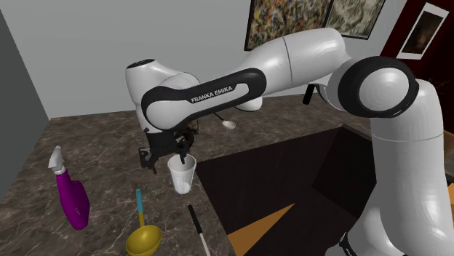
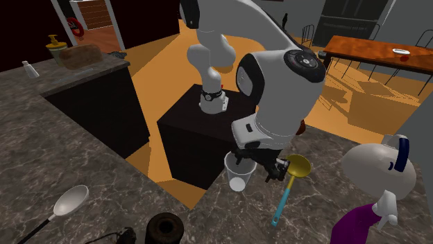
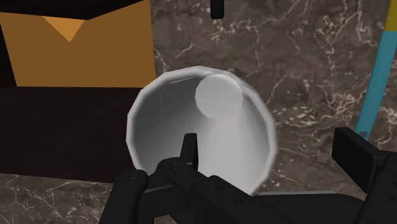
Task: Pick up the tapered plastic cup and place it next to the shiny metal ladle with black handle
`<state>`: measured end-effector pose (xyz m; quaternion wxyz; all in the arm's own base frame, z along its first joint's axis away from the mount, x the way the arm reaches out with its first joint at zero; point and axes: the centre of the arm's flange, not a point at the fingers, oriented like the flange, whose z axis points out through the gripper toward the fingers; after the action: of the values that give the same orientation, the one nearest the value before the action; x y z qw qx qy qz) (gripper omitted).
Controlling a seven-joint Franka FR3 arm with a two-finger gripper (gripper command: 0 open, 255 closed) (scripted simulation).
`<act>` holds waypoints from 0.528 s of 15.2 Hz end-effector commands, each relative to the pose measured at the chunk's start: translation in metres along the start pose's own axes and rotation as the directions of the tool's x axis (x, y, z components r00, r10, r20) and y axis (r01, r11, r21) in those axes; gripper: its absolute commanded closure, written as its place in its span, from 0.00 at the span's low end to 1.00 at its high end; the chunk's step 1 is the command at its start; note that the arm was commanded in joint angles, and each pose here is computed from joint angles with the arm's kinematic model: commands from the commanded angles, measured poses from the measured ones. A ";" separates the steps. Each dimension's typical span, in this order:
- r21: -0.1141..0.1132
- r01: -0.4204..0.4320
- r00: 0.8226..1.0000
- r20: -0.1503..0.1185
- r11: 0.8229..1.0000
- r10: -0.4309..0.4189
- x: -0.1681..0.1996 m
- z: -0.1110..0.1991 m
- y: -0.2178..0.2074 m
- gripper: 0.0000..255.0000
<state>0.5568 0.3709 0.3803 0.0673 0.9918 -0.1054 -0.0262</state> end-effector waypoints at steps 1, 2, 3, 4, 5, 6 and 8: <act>0.000 0.000 1.000 0.000 1.000 0.000 0.000 0.011 -0.002 0.00; 0.000 0.000 1.000 0.000 1.000 0.000 0.000 0.016 -0.002 0.00; 0.000 0.000 1.000 0.000 1.000 0.000 0.000 0.019 -0.002 0.00; 0.000 0.000 1.000 0.000 1.000 0.000 0.000 0.019 -0.002 0.00; 0.000 0.000 1.000 0.000 1.000 0.000 0.000 0.019 -0.002 0.00; 0.000 0.000 1.000 0.000 1.000 0.000 0.000 0.019 -0.002 0.00; 0.000 0.000 1.000 0.000 1.000 0.000 0.000 0.019 -0.002 0.00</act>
<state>0.5562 0.3699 0.3612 0.0671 0.9918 -0.1055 -0.0260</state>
